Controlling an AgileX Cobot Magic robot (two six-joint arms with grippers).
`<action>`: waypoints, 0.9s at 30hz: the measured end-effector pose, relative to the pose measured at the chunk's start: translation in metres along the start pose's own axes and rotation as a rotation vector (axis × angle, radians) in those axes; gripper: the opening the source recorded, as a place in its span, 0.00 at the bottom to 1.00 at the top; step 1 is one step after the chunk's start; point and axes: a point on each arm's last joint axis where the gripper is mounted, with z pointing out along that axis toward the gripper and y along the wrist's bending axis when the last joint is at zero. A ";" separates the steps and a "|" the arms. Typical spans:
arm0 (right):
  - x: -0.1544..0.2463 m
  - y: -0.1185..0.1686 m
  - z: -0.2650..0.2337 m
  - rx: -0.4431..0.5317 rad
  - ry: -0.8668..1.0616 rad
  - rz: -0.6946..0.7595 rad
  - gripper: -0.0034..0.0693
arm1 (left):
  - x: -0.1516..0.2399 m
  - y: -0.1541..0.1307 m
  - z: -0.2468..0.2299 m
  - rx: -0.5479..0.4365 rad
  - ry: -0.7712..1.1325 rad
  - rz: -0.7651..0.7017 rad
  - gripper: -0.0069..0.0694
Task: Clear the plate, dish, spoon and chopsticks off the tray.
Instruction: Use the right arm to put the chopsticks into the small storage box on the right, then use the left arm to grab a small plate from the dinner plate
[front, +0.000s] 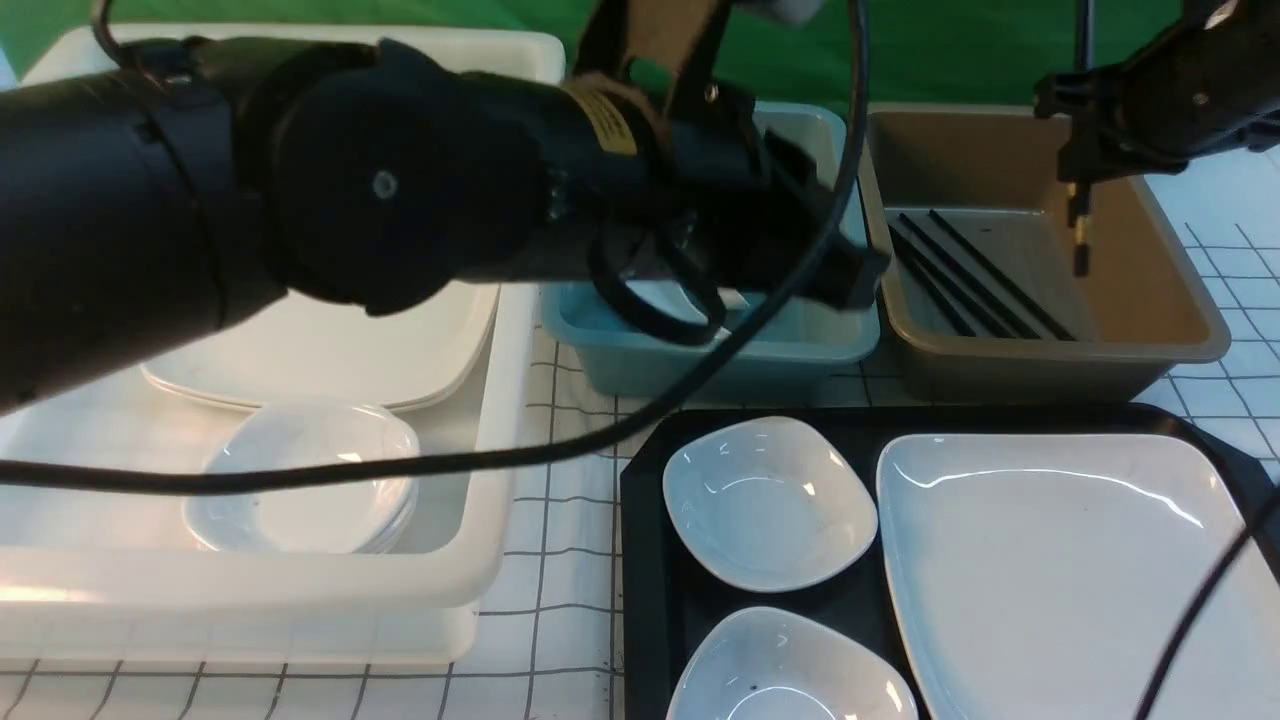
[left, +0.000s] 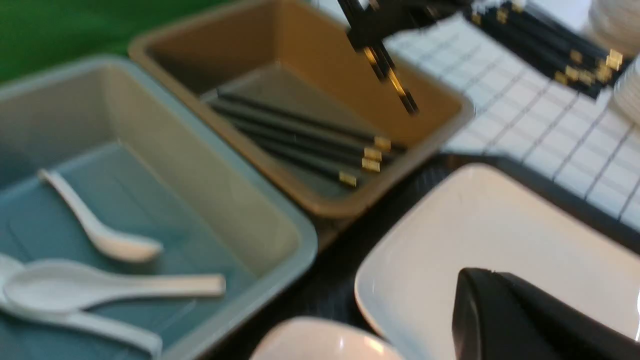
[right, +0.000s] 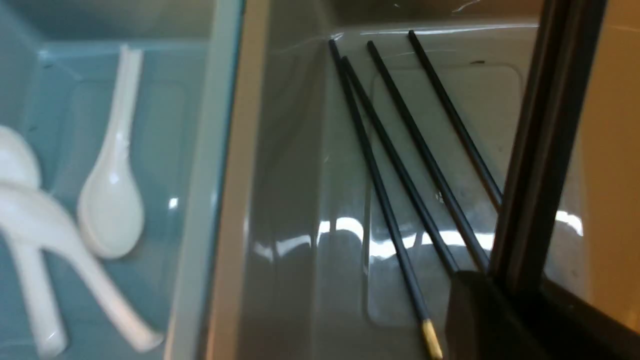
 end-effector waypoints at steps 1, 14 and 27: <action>0.000 0.000 0.002 0.000 0.002 0.002 0.13 | 0.001 0.000 0.000 0.001 0.007 0.001 0.09; 0.008 -0.003 0.023 0.001 0.110 -0.010 0.60 | 0.037 -0.007 -0.004 0.083 0.426 0.002 0.09; 0.052 0.034 -0.159 -0.060 0.101 -0.224 0.05 | 0.068 -0.010 0.015 0.143 0.729 -0.026 0.09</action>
